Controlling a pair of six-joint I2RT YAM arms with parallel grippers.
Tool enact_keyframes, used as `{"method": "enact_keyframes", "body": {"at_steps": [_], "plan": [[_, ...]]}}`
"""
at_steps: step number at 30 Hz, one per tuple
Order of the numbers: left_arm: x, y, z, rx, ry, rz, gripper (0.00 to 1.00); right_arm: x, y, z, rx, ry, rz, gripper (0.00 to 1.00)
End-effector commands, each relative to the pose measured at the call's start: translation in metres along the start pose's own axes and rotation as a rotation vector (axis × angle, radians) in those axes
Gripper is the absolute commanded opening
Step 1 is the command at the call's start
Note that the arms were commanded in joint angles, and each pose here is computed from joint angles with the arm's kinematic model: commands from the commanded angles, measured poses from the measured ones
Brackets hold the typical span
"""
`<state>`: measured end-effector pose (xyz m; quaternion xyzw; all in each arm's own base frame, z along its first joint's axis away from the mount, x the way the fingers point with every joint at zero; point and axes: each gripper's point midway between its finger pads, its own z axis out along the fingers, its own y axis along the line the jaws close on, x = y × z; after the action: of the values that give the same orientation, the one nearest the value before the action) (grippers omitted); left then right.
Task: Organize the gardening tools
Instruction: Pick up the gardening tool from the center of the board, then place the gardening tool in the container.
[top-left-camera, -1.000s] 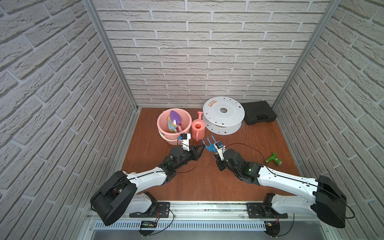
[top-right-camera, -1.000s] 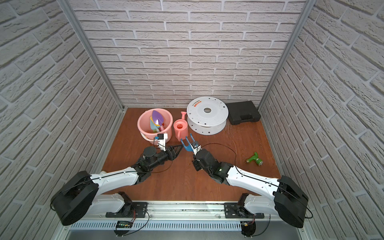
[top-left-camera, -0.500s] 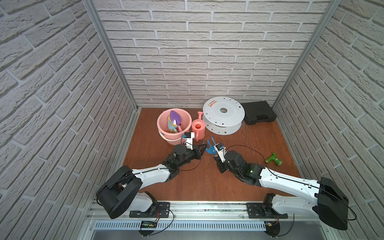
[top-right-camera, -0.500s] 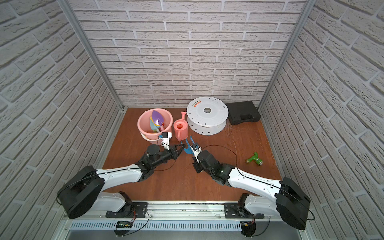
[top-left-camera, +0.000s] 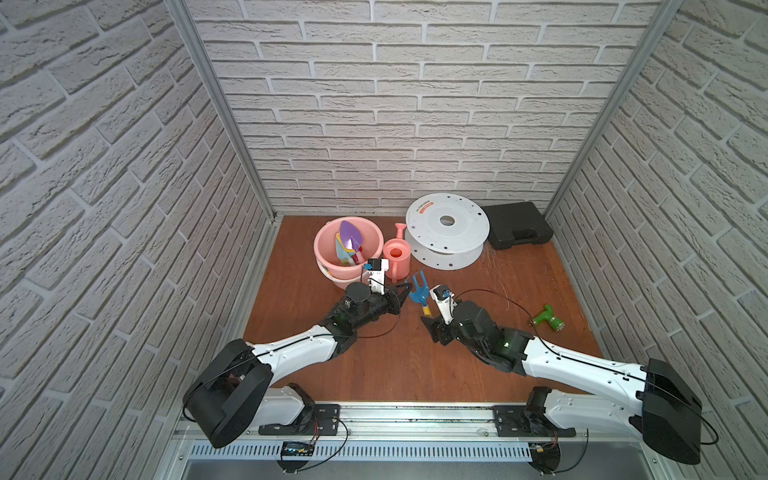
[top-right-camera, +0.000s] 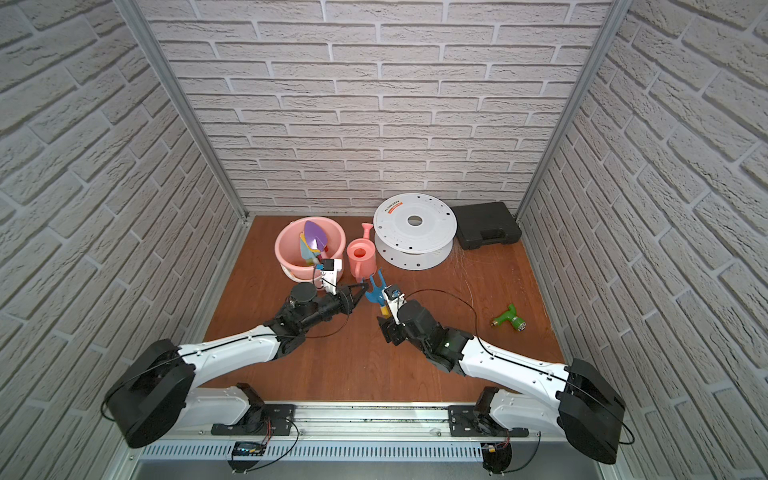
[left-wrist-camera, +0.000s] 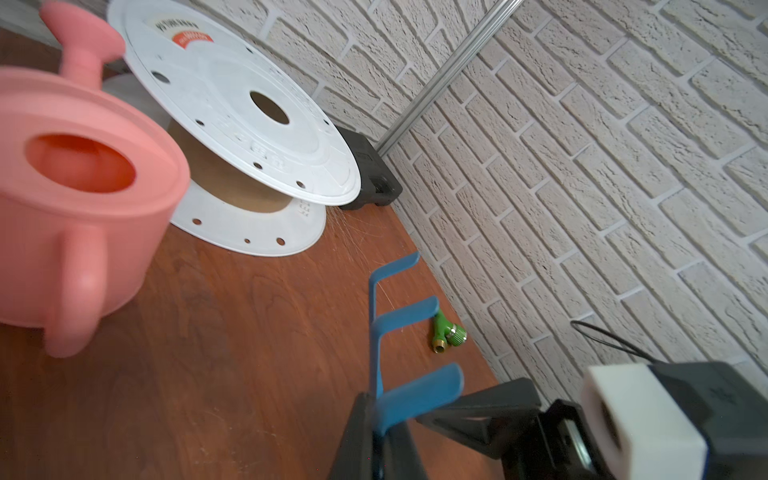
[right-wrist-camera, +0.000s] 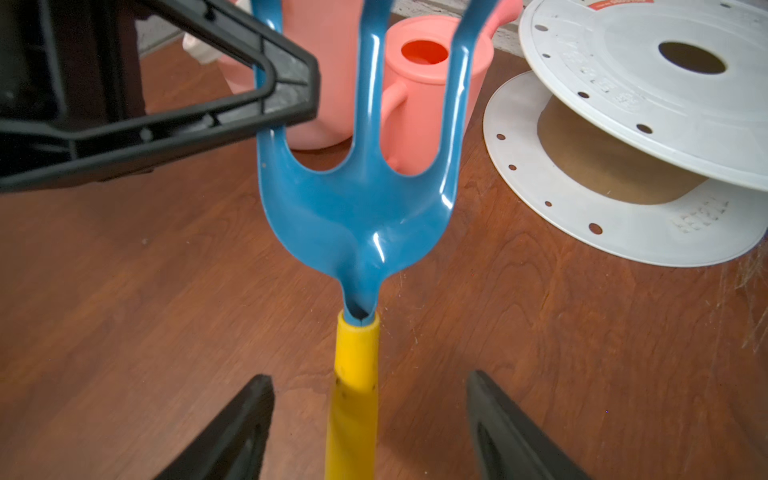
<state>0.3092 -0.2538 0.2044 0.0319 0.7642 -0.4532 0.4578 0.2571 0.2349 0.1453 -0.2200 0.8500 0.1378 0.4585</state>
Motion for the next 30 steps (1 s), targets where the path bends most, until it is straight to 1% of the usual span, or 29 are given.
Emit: {"method": "enact_keyframes", "body": {"at_steps": [1, 3, 4, 7, 11, 16, 21, 28, 30], "plan": [[-0.045, -0.022, -0.019, -0.019, -0.083, 0.137, 0.0, -0.013, 0.0, -0.009, -0.003, -0.07, 0.021, 0.95], [-0.063, -0.031, -0.034, -0.049, -0.113, 0.213, 0.0, -0.016, -0.001, -0.014, -0.007, -0.085, 0.032, 0.97], [-0.072, -0.035, -0.04, -0.072, -0.134, 0.255, 0.0, -0.017, -0.002, -0.016, -0.011, -0.092, 0.034, 0.99], [-0.103, -0.043, -0.062, -0.146, -0.199, 0.359, 0.0, -0.02, -0.001, -0.023, -0.028, -0.114, 0.049, 1.0], [-0.142, -0.051, -0.082, -0.207, -0.289, 0.427, 0.0, -0.022, 0.003, -0.027, -0.055, -0.124, 0.059, 1.0], [-0.189, -0.06, -0.098, -0.293, -0.39, 0.51, 0.0, -0.023, 0.004, -0.031, -0.067, -0.125, 0.073, 1.0], [-0.227, -0.054, -0.1, -0.383, -0.422, 0.553, 0.0, -0.027, 0.005, -0.039, -0.087, -0.146, 0.095, 1.0], [-0.272, -0.035, -0.104, -0.514, -0.412, 0.691, 0.0, -0.03, 0.007, -0.048, -0.118, -0.168, 0.114, 1.0], [-0.28, -0.028, -0.102, -0.537, -0.408, 0.728, 0.0, -0.03, 0.008, -0.049, -0.125, -0.167, 0.117, 1.0]]}}
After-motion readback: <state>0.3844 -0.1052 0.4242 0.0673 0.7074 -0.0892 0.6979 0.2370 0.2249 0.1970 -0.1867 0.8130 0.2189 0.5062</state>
